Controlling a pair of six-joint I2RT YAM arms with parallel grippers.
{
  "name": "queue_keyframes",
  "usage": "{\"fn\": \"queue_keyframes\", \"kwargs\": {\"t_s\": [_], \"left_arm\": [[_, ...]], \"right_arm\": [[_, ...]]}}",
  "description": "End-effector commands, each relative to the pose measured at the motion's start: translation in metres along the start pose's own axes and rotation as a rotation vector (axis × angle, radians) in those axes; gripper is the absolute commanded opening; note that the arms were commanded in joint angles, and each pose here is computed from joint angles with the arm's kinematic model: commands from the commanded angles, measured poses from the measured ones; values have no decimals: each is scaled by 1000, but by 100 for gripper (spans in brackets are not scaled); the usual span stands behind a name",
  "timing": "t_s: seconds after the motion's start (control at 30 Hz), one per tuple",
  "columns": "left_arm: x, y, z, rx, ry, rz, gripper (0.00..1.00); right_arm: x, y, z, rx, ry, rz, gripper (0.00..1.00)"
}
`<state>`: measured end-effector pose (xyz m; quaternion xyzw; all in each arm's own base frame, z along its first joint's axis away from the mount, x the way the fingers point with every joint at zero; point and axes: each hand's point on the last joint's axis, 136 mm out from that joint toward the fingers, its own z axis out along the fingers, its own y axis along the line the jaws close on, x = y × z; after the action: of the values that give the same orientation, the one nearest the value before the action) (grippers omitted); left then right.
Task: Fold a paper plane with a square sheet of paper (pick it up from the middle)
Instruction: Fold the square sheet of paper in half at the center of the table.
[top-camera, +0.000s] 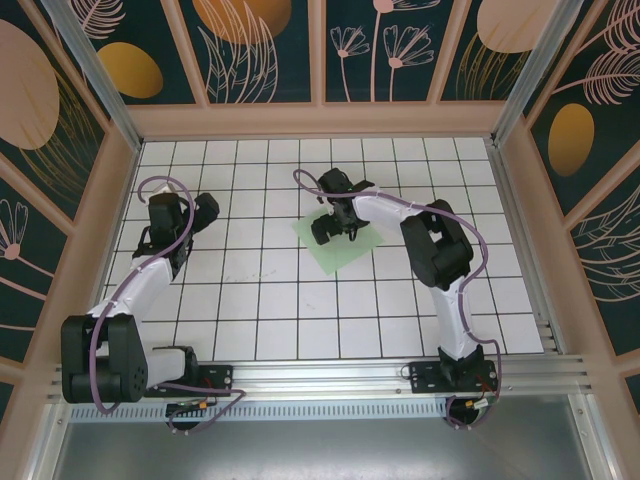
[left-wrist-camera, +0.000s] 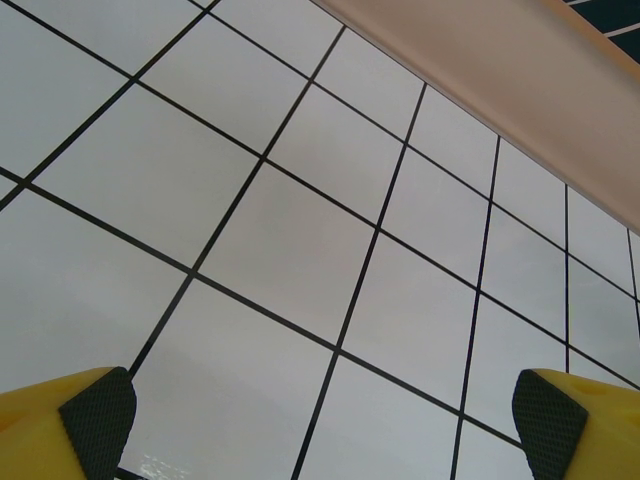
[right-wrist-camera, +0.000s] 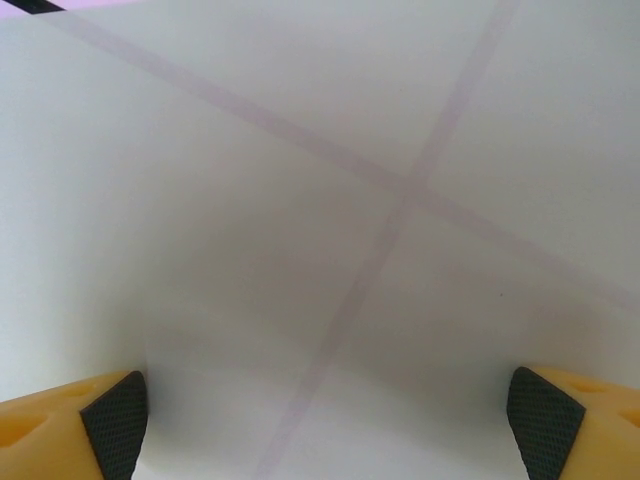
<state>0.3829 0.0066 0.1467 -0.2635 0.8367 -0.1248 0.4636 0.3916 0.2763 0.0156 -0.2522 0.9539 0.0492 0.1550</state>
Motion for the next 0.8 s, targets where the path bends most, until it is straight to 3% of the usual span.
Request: {"fn": "queue_keyframes", "kwargs": {"t_s": [0.0, 0.23, 0.47, 0.53, 0.67, 0.77], "left_arm": [[-5, -2, 1, 12, -14, -6, 98], [-4, -2, 1, 9, -10, -5, 98], [-3, -3, 2, 16, -2, -10, 98], [-1, -4, 3, 26, 5, -13, 98], [9, -13, 6, 83, 48, -36, 99], [21, -24, 8, 168, 97, -70, 97]], "right_arm": [[53, -9, 38, 21, 169, 7, 91], [45, -10, 34, 21, 145, 21, 84], [19, -2, 4, -22, 66, 63, 75], [14, 2, -4, -47, 43, 87, 70], [9, 14, -17, -129, 17, 159, 49], [0, 24, -32, -218, -31, 232, 43]]}}
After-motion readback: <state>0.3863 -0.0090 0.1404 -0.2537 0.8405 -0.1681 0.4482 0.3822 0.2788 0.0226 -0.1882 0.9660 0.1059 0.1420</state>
